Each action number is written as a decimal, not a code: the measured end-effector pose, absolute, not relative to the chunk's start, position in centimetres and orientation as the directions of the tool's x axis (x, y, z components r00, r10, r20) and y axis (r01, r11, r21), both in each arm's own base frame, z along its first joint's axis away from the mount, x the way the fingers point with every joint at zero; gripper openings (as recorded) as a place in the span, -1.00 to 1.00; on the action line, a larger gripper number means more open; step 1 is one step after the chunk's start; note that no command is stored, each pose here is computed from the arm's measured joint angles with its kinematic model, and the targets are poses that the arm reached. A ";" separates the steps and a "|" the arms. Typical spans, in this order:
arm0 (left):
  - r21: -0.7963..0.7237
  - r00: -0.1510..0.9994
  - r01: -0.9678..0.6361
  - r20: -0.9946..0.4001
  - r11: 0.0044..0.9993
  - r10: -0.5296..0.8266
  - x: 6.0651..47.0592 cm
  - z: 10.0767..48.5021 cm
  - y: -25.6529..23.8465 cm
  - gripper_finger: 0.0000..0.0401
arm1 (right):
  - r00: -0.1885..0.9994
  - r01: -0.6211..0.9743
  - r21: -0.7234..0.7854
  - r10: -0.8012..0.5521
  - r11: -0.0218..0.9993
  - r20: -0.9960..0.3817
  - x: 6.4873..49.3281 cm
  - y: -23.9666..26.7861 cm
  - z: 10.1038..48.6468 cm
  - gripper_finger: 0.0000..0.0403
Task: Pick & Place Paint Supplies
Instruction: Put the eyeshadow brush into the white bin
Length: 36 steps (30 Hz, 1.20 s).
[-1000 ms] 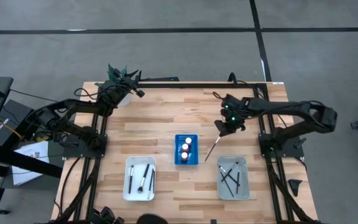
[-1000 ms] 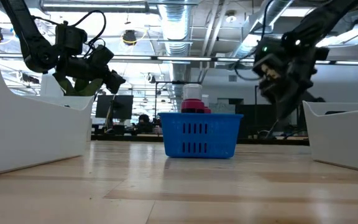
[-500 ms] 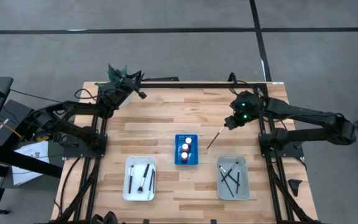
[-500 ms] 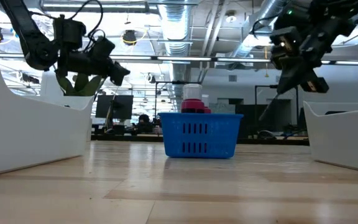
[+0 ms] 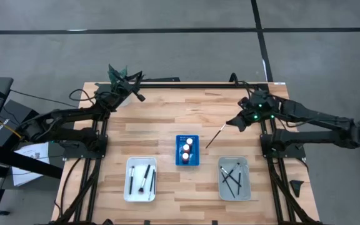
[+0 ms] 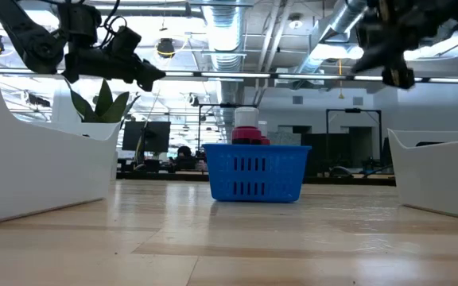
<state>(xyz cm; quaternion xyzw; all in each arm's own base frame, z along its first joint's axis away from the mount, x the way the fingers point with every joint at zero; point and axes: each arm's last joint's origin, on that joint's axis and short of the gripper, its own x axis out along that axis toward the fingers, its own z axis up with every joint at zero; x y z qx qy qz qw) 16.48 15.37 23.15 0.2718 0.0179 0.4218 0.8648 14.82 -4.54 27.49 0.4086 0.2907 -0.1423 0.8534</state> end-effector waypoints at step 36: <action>0.490 0.696 -0.680 0.198 0.545 0.691 16.6 23.2 15.1 -0.62 | 0.882 -0.275 0.378 0.389 0.884 -0.266 37.1 -5.0 29.8 -1.00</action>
